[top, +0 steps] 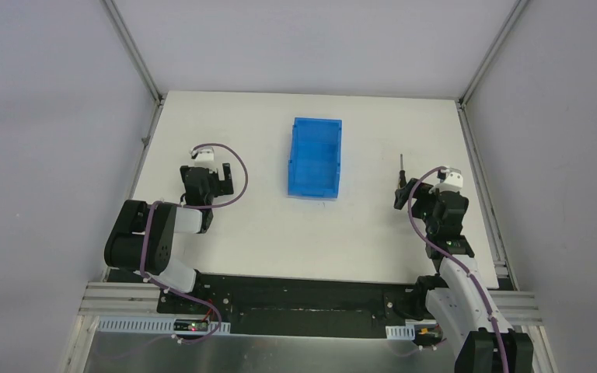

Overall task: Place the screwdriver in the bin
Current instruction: Pick up the screwdriver from the center of the board.

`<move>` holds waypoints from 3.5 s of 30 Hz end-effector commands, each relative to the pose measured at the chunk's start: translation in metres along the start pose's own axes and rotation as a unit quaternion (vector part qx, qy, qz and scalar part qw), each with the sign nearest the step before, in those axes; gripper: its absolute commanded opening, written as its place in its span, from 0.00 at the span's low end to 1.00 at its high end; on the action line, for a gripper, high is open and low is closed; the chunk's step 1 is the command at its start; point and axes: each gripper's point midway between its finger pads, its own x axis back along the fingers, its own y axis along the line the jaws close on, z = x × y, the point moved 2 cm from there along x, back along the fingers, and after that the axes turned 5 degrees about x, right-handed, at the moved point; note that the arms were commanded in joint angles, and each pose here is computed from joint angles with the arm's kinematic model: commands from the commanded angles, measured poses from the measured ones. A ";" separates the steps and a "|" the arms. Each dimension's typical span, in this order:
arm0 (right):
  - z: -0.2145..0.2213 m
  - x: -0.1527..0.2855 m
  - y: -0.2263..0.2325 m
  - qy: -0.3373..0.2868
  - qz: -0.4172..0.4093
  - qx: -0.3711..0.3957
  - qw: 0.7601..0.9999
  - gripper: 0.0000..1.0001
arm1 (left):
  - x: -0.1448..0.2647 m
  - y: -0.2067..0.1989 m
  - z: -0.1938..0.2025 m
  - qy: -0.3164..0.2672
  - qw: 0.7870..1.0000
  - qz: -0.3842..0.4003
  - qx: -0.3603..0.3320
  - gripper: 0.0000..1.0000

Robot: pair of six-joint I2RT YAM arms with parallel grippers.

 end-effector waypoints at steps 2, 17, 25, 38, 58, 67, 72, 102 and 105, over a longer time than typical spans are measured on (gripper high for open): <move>-0.030 0.002 0.001 -0.038 0.008 -0.006 0.999 0.98 | 0.000 -0.001 -0.013 -0.021 1.000 0.008 0.008 0.99; -0.045 0.005 0.005 -0.048 0.002 0.002 0.999 0.98 | 0.001 -0.001 -0.013 -0.022 1.000 0.008 0.008 0.99; -0.069 0.005 0.011 -0.015 0.006 0.000 1.000 0.98 | 0.000 -0.001 -0.013 -0.022 1.000 0.008 0.008 0.99; -0.093 -0.024 0.012 0.137 0.037 0.010 0.990 0.99 | 0.000 -0.001 -0.013 -0.022 1.000 0.008 0.008 0.99; -0.057 -0.076 -0.002 0.269 0.114 0.052 0.955 0.98 | 0.000 -0.001 -0.013 -0.022 1.000 0.008 0.008 0.99; -0.031 -0.100 -0.002 0.309 0.118 0.065 0.942 0.98 | 0.000 -0.001 -0.013 -0.022 1.000 0.008 0.008 0.99; -0.018 -0.107 -0.003 0.323 0.117 0.064 0.937 0.98 | 0.000 -0.001 -0.013 -0.022 1.000 0.008 0.008 0.99; 0.024 -0.125 -0.010 0.372 0.112 0.074 0.919 0.31 | 0.000 -0.001 -0.013 -0.021 1.000 0.008 0.008 0.99; 0.021 -0.124 -0.010 0.368 0.113 0.078 0.920 0.20 | 0.000 -0.001 -0.013 -0.022 1.000 0.008 0.008 0.99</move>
